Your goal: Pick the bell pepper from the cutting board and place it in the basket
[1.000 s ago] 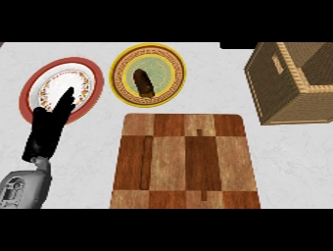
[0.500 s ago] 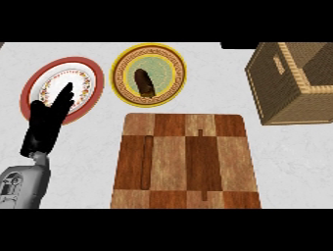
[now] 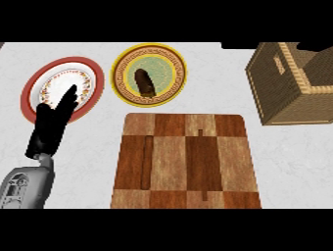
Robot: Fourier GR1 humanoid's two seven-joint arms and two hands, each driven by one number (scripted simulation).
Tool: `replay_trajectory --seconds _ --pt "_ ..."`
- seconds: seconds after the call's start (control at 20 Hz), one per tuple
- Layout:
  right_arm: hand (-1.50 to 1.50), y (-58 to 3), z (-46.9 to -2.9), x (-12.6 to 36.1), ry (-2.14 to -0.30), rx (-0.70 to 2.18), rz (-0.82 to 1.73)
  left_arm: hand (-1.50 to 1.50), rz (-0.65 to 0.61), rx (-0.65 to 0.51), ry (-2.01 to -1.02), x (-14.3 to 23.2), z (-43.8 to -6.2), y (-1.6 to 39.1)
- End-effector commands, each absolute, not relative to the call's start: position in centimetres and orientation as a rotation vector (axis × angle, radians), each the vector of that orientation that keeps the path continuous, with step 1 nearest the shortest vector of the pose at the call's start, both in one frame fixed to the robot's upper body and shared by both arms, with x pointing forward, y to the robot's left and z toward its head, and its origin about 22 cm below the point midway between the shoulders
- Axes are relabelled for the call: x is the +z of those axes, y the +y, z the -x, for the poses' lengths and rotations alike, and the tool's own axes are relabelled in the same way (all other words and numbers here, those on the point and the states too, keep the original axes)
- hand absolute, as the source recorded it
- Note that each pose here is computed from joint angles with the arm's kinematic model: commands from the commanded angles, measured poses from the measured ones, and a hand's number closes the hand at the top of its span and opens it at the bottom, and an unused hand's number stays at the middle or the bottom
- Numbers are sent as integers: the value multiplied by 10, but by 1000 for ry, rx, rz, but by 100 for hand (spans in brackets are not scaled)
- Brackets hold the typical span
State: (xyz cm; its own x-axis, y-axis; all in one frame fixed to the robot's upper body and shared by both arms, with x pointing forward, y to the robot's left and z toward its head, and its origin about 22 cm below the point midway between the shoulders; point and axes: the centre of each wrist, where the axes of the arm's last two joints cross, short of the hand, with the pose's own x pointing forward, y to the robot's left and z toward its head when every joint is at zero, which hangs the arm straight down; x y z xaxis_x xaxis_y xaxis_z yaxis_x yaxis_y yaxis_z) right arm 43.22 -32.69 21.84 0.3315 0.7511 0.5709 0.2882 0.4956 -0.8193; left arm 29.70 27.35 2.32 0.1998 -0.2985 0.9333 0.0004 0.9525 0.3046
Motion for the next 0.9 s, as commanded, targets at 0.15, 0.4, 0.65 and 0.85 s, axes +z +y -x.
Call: replay_trajectory --seconds 0.15,0.4,0.65,0.85 --pt "-150 -357 -421 235 -1414 109 1134 0 -256 -215 -1356 29 -293 285" --pt "-150 -379 -402 246 -1385 -70 1160 0 -266 -207 -1352 9 -289 270" --pt "-150 -436 -363 243 -1359 -222 1203 0 -268 -204 -1340 19 -290 282" --pt "-150 -477 -317 244 -1317 -189 1147 0 -282 -193 -1346 12 -288 276"
